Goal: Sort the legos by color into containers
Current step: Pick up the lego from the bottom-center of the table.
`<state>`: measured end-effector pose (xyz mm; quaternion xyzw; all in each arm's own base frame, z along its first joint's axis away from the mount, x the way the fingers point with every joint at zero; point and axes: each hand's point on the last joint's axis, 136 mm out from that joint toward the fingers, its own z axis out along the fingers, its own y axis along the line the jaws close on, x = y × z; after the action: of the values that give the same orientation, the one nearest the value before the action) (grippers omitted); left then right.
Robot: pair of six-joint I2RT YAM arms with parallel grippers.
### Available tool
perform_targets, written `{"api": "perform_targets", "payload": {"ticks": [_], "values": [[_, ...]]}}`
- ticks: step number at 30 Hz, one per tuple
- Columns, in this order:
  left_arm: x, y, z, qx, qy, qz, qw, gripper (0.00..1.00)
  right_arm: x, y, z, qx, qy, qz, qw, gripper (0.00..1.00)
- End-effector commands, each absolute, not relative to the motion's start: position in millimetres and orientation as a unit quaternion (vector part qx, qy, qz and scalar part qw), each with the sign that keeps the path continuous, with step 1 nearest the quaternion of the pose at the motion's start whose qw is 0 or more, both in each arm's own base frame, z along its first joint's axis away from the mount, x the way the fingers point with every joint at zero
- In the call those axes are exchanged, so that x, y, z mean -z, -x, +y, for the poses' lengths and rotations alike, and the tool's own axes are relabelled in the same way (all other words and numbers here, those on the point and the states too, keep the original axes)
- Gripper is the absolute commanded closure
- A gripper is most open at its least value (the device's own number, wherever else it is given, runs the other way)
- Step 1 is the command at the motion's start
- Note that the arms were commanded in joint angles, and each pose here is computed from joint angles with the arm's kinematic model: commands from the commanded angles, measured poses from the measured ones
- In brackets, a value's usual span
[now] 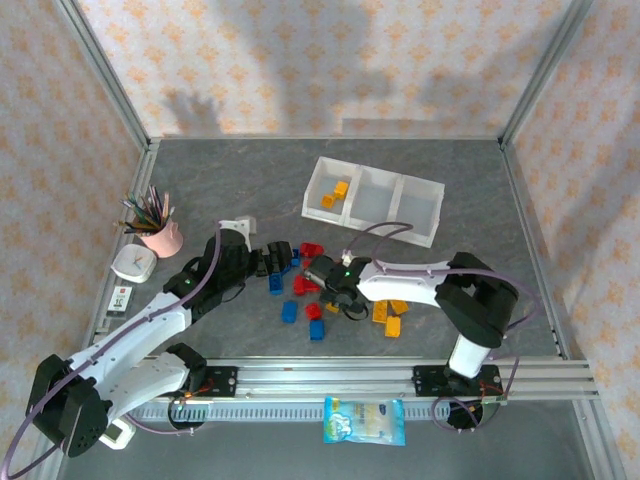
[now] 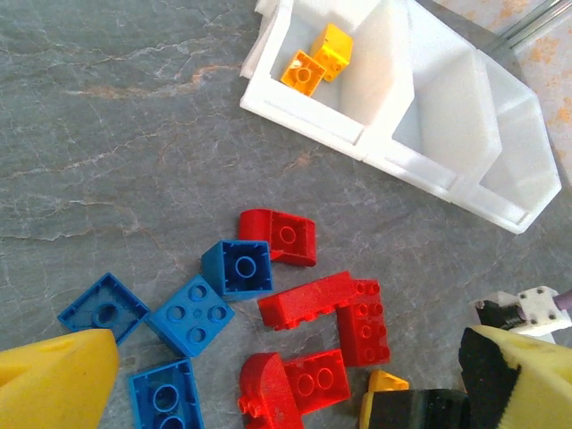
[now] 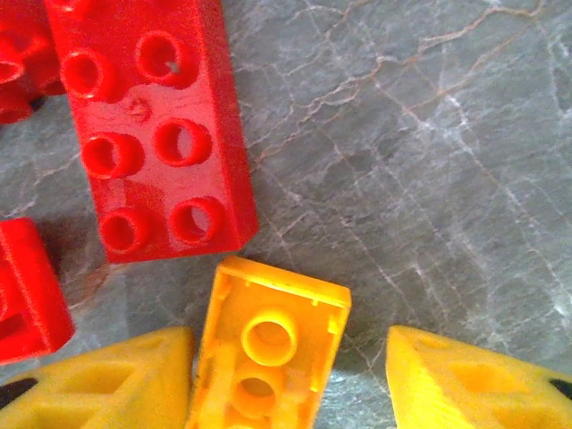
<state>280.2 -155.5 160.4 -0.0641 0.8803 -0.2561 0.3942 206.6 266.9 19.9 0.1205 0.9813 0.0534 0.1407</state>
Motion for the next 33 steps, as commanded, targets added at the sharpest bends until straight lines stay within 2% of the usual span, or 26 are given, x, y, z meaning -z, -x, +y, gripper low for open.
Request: {"api": "perform_targets", "payload": {"ticks": [1,13,20,27,33], "values": [[-165.2,-279.1,-151.2,0.247,0.068,0.880,0.401,0.01,-13.4,-206.6,264.9,-0.030,-0.106,0.983,0.145,0.49],[-167.0,-278.0,-154.5,0.255,0.063,0.880,0.396,0.01,-21.0,-210.6,264.8,-0.033,-0.082,0.983,0.159,0.67],[-176.1,-278.5,-157.3,0.263,0.060,0.876,0.401,0.01,-52.6,-225.5,254.7,-0.038,-0.078,0.976,0.200,0.68],[-190.9,-286.0,-163.2,0.275,0.057,0.867,0.411,0.01,-107.0,-271.3,243.6,-0.056,-0.068,0.959,0.269,0.68],[-204.9,-294.5,-161.0,0.266,0.066,0.862,0.425,0.01,-142.5,-328.9,261.9,-0.062,-0.028,0.946,0.317,0.68]]}}
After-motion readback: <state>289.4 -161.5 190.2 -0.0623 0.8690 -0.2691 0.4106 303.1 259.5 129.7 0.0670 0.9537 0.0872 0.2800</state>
